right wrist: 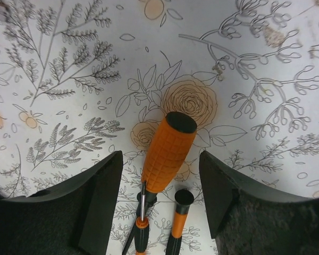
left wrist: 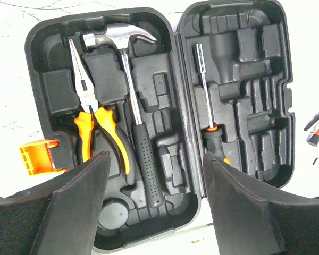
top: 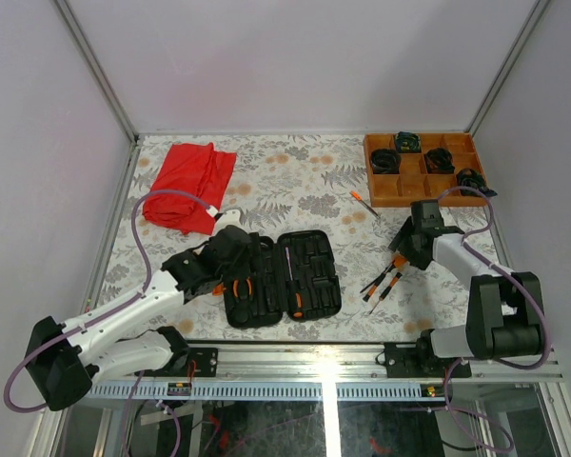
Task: Sort the tools into containers
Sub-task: Pick up the screwdriver from the center of the board.
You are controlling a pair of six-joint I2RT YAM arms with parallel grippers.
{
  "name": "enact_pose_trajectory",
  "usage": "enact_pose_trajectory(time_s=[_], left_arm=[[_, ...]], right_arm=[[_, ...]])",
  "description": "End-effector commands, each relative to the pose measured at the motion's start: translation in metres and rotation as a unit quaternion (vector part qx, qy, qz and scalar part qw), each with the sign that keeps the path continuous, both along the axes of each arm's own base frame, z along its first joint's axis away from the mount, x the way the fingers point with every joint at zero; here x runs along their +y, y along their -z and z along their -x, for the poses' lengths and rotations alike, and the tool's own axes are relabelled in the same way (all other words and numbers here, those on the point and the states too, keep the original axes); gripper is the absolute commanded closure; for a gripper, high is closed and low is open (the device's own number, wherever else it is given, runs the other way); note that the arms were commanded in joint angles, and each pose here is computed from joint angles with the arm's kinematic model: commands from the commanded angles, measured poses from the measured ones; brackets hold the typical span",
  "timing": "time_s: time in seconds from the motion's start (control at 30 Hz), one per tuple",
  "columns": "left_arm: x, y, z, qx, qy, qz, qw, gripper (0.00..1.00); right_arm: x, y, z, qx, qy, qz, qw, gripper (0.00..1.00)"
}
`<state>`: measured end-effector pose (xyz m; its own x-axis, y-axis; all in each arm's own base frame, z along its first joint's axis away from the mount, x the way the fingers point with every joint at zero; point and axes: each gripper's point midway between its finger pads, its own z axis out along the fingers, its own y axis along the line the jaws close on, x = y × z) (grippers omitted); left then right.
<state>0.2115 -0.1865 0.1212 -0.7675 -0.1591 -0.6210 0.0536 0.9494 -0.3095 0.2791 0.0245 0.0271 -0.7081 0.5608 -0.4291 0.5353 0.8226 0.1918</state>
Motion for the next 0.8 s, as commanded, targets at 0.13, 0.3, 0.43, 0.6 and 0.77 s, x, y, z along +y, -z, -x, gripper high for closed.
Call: enact_pose_trajectory(time_s=[0.13,0.3,0.43,0.6,0.77], left_arm=[[-0.001,-0.005,-0.004,-0.002,-0.005,0.002,1.0,0.31],[-0.005,-0.009,-0.008,-0.005,-0.004,0.006,1.0,0.31],[-0.005,-0.01,-0.008,-0.007,-0.001,0.006,1.0,0.31],[-0.005,-0.01,-0.008,-0.009,0.001,0.004,1.0,0.3],[-0.003,-0.01,-0.007,-0.009,0.0,0.004,1.0,0.3]], right_arm=[[0.004,0.0,-0.023,-0.017,0.007,-0.017,1.0,0.39],[0.001,0.006,-0.023,-0.014,0.008,-0.011,1.0,0.51],[0.002,0.006,-0.025,-0.02,0.011,-0.016,1.0,0.62],[0.007,-0.009,-0.035,-0.068,0.018,-0.034,0.997,0.68],[0.009,-0.025,-0.046,-0.125,0.025,-0.047,0.991,0.75]])
